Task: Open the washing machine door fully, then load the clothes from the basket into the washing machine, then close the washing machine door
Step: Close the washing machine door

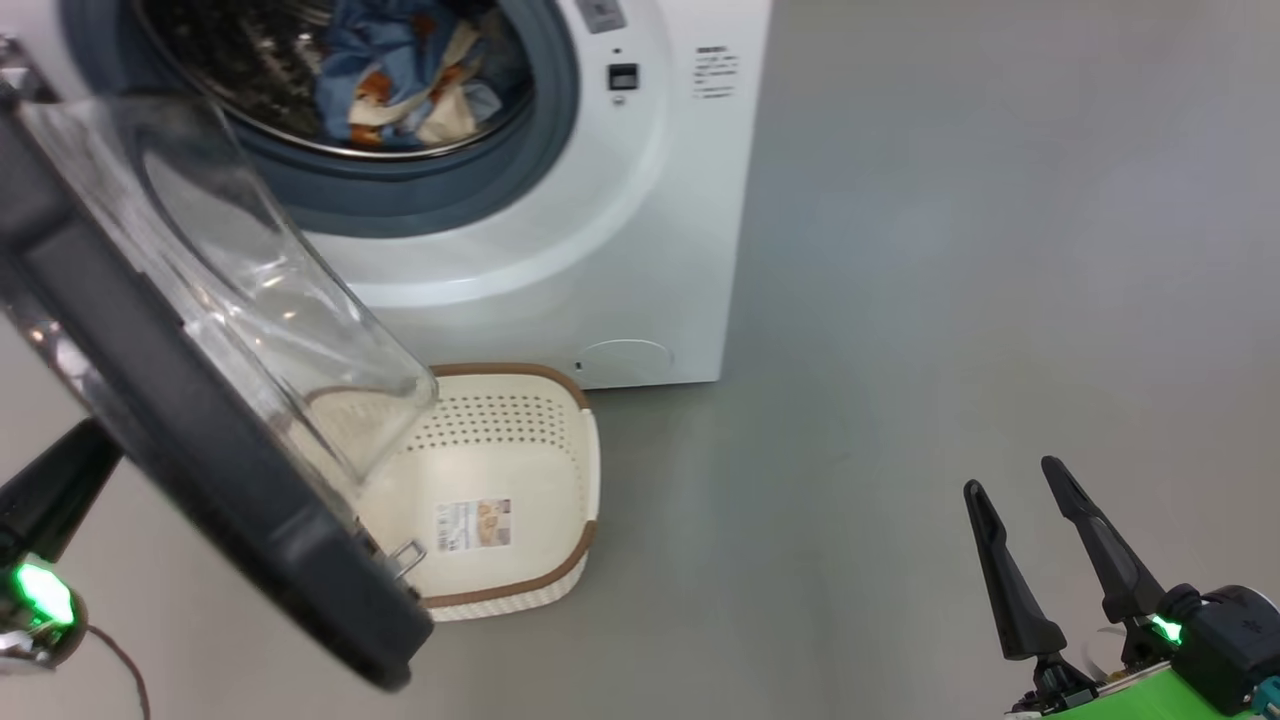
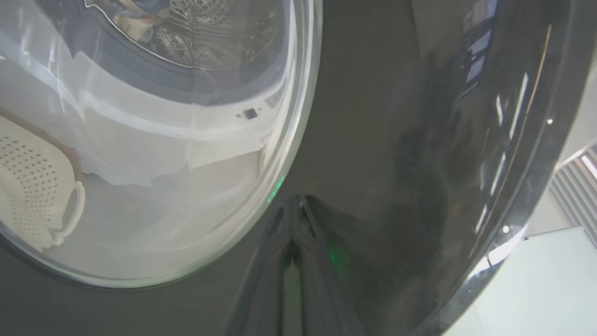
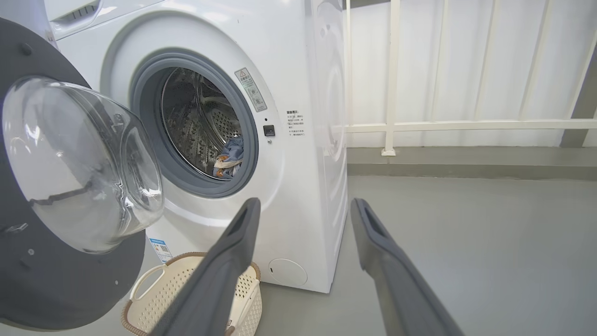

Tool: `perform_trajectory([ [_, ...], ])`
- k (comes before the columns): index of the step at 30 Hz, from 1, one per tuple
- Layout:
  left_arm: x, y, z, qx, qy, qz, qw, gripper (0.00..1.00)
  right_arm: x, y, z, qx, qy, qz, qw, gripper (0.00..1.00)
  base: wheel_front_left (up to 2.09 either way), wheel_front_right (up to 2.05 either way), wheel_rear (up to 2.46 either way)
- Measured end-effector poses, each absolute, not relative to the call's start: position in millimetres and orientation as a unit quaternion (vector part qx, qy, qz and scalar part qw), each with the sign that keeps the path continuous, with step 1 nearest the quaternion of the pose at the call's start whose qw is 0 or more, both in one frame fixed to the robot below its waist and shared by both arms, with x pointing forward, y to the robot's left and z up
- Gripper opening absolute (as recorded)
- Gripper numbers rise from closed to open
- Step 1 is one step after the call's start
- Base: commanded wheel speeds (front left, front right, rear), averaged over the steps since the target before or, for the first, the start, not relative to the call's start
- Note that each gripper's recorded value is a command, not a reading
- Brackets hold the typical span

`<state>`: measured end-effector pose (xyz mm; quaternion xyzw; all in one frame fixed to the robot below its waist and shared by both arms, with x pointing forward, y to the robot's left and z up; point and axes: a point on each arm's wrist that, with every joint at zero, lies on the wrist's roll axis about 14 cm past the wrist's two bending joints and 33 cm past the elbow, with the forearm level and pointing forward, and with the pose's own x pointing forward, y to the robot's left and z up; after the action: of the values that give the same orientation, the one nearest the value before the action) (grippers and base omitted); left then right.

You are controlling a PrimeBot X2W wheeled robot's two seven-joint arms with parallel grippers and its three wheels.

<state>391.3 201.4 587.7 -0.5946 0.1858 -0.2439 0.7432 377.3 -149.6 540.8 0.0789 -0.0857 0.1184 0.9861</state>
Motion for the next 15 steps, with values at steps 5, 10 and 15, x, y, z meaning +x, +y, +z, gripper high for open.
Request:
perform_trajectory([
  [5, 405.2, 180.4, 589.8, -0.59, 0.197, -0.269, 0.735, 0.0, 373.2, -160.1, 540.6, 0.077, -0.086, 0.101, 0.988, 1.0, 0.0, 0.0, 0.0],
  [10, 425.9, 159.7, 592.2, -0.59, 0.205, -0.29, 0.725, 0.0, 372.5, -170.9, 546.4, 0.075, -0.096, 0.082, 0.989, 1.0, 0.0, 0.0, 0.0],
  [15, 446.3, 141.9, 590.9, -0.589, 0.212, -0.299, 0.72, 0.0, 365.9, -182.4, 547.3, 0.072, -0.097, 0.062, 0.991, 1.0, 0.0, 0.0, 0.0],
])
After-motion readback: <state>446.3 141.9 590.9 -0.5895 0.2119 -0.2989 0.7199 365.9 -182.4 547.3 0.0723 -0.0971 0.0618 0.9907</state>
